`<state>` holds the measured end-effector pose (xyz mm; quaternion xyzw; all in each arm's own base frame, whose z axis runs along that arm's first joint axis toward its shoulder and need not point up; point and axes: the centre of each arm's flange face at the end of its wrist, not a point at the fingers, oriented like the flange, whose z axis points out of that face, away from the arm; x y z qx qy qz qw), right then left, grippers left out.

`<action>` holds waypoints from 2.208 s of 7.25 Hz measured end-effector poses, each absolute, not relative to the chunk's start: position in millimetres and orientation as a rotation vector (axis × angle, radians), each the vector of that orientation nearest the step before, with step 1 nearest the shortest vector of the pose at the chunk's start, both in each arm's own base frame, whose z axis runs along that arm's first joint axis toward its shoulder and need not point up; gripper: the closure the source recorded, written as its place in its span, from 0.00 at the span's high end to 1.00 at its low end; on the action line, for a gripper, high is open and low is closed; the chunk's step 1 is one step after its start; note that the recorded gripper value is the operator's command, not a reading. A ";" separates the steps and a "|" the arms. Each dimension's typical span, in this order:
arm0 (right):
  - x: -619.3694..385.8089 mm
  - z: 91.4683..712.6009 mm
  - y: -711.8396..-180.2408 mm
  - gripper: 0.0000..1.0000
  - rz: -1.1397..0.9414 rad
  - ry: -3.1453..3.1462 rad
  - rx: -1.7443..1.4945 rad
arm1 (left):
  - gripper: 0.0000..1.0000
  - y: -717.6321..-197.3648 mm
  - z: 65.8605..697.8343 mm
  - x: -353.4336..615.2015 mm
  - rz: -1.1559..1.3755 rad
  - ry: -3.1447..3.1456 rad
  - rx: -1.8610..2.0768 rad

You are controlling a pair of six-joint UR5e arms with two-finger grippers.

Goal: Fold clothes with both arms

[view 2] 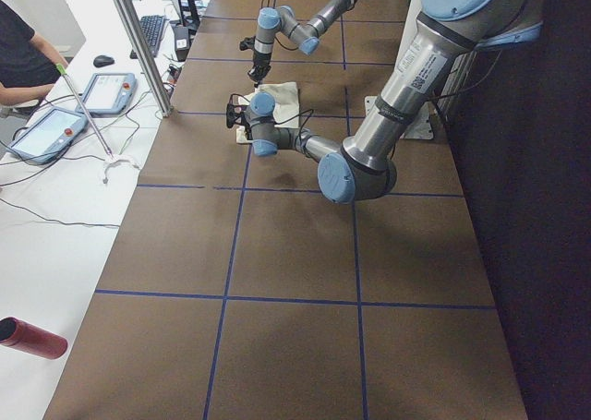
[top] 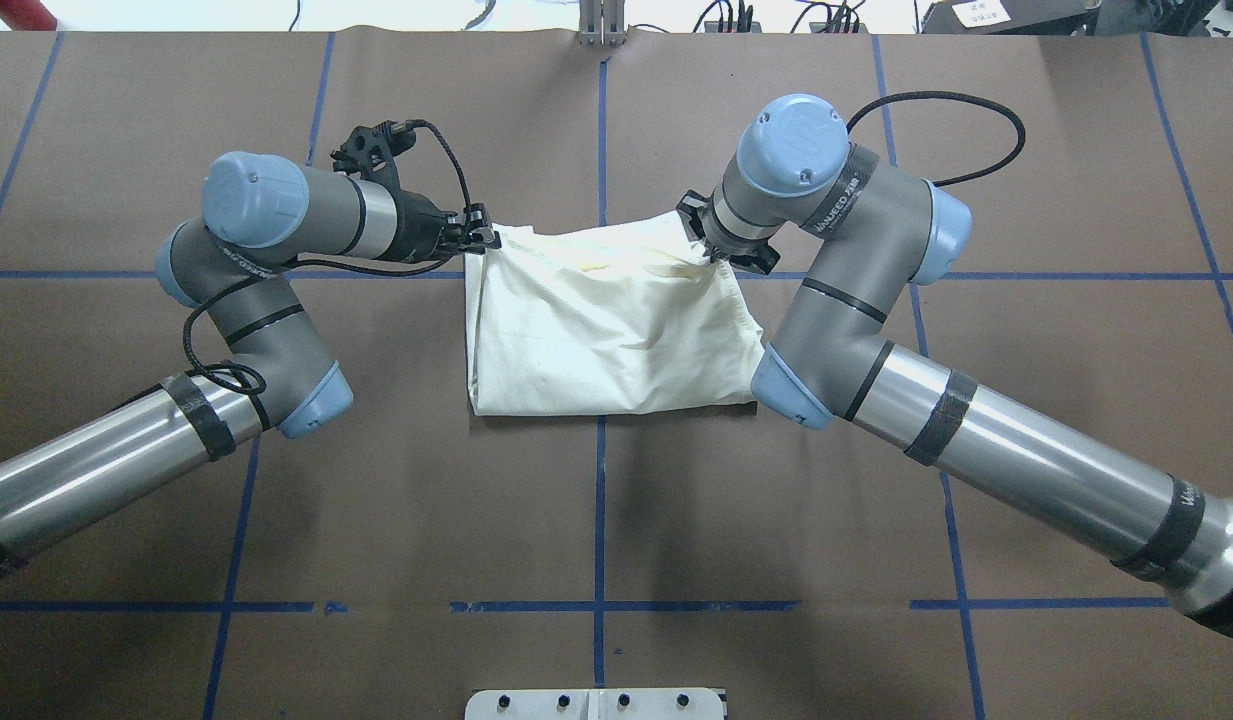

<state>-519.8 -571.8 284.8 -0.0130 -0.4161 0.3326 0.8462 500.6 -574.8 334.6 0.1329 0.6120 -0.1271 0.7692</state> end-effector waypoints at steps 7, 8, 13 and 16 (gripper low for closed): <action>-519.5 283.9 -571.6 0.00 0.700 -0.879 -0.027 | 0.00 -588.9 330.4 514.6 -0.296 1.308 0.304; -519.5 283.9 -571.6 0.00 0.700 -0.879 -0.026 | 0.00 -589.4 329.8 514.0 -0.290 1.307 0.311; -511.8 264.3 -588.3 0.00 0.678 -0.901 -0.024 | 0.00 -598.6 333.6 471.1 -0.298 1.311 0.363; -533.4 255.6 -604.1 0.00 0.677 -0.876 -0.035 | 0.00 -597.0 347.5 467.7 -0.294 1.292 0.366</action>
